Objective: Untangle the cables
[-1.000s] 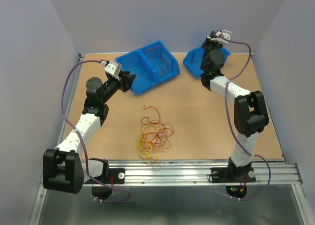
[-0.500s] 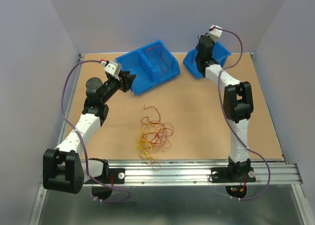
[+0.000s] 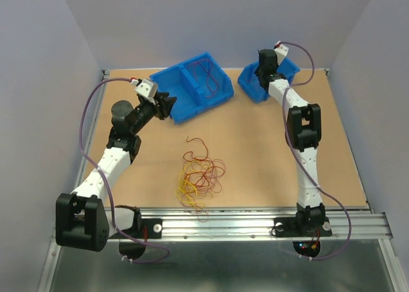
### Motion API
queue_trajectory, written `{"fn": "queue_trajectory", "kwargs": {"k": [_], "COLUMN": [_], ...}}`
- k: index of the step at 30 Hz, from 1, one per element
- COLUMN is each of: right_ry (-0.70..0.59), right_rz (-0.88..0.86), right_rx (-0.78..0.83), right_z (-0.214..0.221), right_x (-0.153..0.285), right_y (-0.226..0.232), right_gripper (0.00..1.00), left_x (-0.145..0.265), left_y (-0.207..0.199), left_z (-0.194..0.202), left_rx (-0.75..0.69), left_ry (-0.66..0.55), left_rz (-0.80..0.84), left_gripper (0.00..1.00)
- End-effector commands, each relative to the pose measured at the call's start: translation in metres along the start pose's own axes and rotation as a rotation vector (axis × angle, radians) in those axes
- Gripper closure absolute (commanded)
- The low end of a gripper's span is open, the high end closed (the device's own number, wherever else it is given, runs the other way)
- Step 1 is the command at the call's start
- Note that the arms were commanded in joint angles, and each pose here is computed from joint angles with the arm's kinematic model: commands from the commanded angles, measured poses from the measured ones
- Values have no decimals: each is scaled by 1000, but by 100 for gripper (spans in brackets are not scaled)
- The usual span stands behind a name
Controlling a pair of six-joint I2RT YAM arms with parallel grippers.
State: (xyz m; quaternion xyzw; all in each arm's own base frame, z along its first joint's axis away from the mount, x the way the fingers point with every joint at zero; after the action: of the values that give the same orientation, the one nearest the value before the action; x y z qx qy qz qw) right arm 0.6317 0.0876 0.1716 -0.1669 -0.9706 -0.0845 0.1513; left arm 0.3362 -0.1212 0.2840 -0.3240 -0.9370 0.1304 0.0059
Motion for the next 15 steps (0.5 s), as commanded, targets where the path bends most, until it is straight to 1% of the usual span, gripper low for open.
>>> {"fn": "queue_trajectory", "kwargs": {"k": [1, 7, 10, 13, 14, 15], "right_ry": [110, 165, 182, 152, 159, 146], "right_rz": [1, 35, 50, 60, 66, 62], "right_rx": [-28, 33, 47, 60, 72, 79], "right_z": [16, 37, 39, 17, 21, 10], "right_x": [-13, -19, -17, -4, -4, 3], "right_y": [-9, -23, -31, -35, -37, -38], "right_gripper": [99, 99, 99, 99, 100, 100], "left_x": [1, 1, 1, 2, 2, 2], "left_y": [-12, -13, -14, -14, -14, -14], "left_z": [-34, -33, -34, -34, -35, -35], "left_rx": [-62, -60, -65, -65, -65, -65], "left_ry": [-86, -82, -85, -86, -86, -87], "left_rz": [51, 59, 58, 57, 57, 59], "left_gripper": [52, 52, 52, 52, 52, 52]}}
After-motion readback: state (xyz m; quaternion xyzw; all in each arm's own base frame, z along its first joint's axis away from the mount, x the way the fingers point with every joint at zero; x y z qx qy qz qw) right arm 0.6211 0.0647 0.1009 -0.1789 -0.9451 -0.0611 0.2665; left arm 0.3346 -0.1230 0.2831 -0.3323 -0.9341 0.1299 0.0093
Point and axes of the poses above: each gripper's point midway between its finger pads, its own x axis back along the fingers, its own y axis along the line the jaws close on, z = x × y, the point moved 5 cm from there along x, back along the fingers, and after that the axes turned 12 degrees about x, right-handed, at the moved point
